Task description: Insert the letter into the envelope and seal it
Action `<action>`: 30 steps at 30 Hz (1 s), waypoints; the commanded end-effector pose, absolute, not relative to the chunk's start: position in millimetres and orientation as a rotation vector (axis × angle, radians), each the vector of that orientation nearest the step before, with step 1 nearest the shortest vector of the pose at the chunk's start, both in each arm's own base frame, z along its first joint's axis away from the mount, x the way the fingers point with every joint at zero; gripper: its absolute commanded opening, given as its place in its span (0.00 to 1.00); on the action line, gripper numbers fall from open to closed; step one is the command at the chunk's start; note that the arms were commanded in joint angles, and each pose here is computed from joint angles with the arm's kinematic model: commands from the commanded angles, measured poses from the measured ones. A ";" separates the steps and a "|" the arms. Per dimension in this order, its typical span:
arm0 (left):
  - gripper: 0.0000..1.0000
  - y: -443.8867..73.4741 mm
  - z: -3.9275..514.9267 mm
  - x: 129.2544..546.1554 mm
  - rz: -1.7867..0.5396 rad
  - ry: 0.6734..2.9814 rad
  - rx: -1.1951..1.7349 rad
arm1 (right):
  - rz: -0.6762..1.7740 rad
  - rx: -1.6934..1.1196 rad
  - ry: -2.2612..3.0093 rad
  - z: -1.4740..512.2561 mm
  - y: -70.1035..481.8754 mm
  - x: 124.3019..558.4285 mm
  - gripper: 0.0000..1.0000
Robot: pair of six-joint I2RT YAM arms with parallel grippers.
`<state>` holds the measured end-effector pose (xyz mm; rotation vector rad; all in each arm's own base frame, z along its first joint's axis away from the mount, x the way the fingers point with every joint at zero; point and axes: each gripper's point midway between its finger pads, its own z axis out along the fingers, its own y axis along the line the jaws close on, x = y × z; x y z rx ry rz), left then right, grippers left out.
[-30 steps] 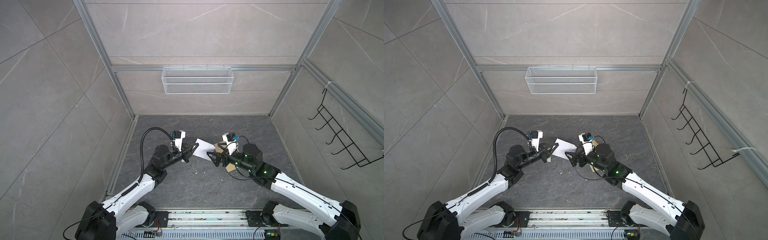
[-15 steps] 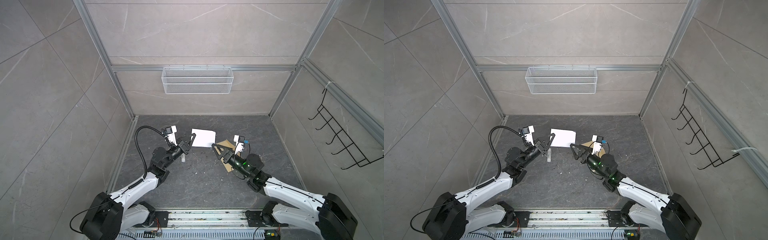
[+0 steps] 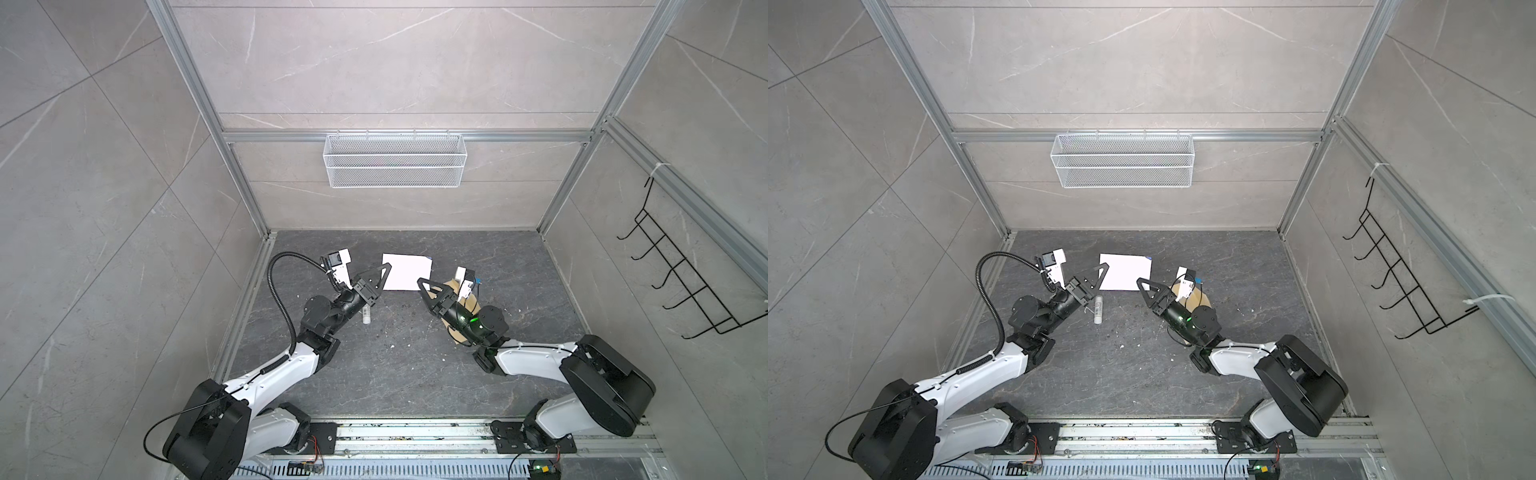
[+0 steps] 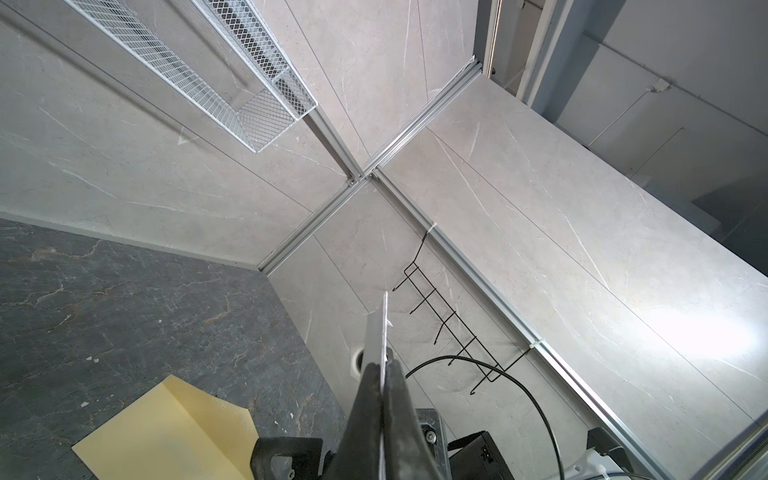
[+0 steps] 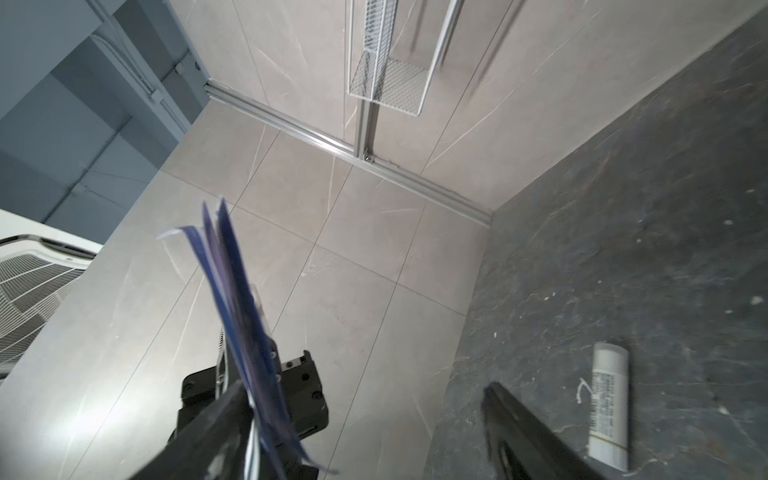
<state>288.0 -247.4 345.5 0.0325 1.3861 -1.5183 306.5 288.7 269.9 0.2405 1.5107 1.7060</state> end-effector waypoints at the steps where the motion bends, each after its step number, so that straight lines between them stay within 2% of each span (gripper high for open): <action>1: 0.00 -246.5 364.0 280.2 -1.553 1.304 0.065 | 1.804 0.127 1.341 321.5 290.0 293.8 0.73; 11: 0.00 -246.4 356.7 283.7 -1.543 1.318 0.049 | 1.806 0.127 1.331 324.9 289.0 293.2 0.17; 15: 0.00 -247.1 351.2 284.2 -1.520 1.336 0.062 | 1.797 0.104 1.321 328.3 289.2 291.6 0.00; 16: 0.00 -247.9 349.5 284.0 -1.508 1.344 0.072 | 1.791 0.089 1.322 328.5 290.2 290.8 0.00; 19: 0.22 -247.7 346.5 278.0 -1.427 1.362 0.163 | 1.748 -0.013 1.356 327.8 295.1 285.9 0.00; 23: 0.67 -232.7 339.6 265.0 -1.126 1.476 0.361 | 1.550 -0.369 1.474 325.8 306.5 265.1 0.00; 26: 0.85 -219.4 341.4 243.9 -0.913 1.532 0.540 | 1.341 -0.670 1.629 305.6 311.6 246.5 0.00; 28: 0.96 -216.1 347.8 224.6 -0.874 1.499 0.643 | 1.228 -0.821 1.690 294.3 308.1 237.5 0.00; 30: 0.99 -218.6 353.5 206.2 -0.880 1.447 0.750 | 1.169 -0.966 1.753 282.9 306.3 225.7 0.00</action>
